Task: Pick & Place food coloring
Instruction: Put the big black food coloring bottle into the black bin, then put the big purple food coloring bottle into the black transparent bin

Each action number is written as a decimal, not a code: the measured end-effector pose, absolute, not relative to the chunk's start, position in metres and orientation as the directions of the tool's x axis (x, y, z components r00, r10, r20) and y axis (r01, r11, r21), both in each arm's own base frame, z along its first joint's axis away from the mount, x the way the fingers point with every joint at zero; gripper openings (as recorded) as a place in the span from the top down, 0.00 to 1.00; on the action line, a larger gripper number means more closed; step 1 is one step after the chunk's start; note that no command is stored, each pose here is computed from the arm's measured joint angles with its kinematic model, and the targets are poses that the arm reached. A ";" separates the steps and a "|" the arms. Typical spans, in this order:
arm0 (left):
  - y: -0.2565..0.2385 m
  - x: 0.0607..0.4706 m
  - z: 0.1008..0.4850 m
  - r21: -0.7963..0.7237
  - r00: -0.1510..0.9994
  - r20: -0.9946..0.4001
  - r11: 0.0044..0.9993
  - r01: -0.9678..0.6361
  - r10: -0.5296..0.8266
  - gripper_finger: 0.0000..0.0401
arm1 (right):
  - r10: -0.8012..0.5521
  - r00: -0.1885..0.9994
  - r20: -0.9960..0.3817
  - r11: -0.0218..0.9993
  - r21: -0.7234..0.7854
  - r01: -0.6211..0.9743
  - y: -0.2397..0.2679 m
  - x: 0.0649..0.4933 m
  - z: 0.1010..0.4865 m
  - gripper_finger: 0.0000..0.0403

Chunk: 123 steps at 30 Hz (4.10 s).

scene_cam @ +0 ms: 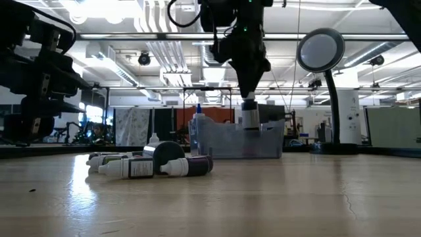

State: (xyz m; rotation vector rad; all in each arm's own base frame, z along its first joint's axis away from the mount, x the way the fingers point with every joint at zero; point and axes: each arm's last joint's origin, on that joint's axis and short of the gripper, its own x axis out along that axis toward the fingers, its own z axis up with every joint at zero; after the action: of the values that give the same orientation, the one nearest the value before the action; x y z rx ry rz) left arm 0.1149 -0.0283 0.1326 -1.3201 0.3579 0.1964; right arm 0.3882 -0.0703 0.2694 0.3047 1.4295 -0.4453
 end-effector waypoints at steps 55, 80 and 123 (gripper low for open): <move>-0.026 0.115 0.131 -0.840 0.927 -0.374 0.418 -0.347 0.019 0.62 | 0.233 0.356 -0.905 0.548 0.424 0.721 0.030 0.463 0.195 0.44; -0.035 0.112 0.125 -0.738 0.849 -0.453 0.648 -0.186 -0.272 0.62 | 0.107 0.283 -0.953 0.521 0.296 0.801 0.045 0.518 0.167 0.46; -0.035 0.113 0.118 -0.692 0.818 -0.515 0.688 -0.220 -0.257 0.62 | 0.054 0.288 -0.956 0.640 0.255 0.725 0.030 0.514 0.180 0.74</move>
State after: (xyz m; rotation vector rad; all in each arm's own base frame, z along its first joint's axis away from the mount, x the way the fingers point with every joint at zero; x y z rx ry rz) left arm 0.1127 -0.0354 0.1175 -0.8266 0.6317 -0.0220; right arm 0.5145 0.0300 0.1802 0.7842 1.2136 -0.5152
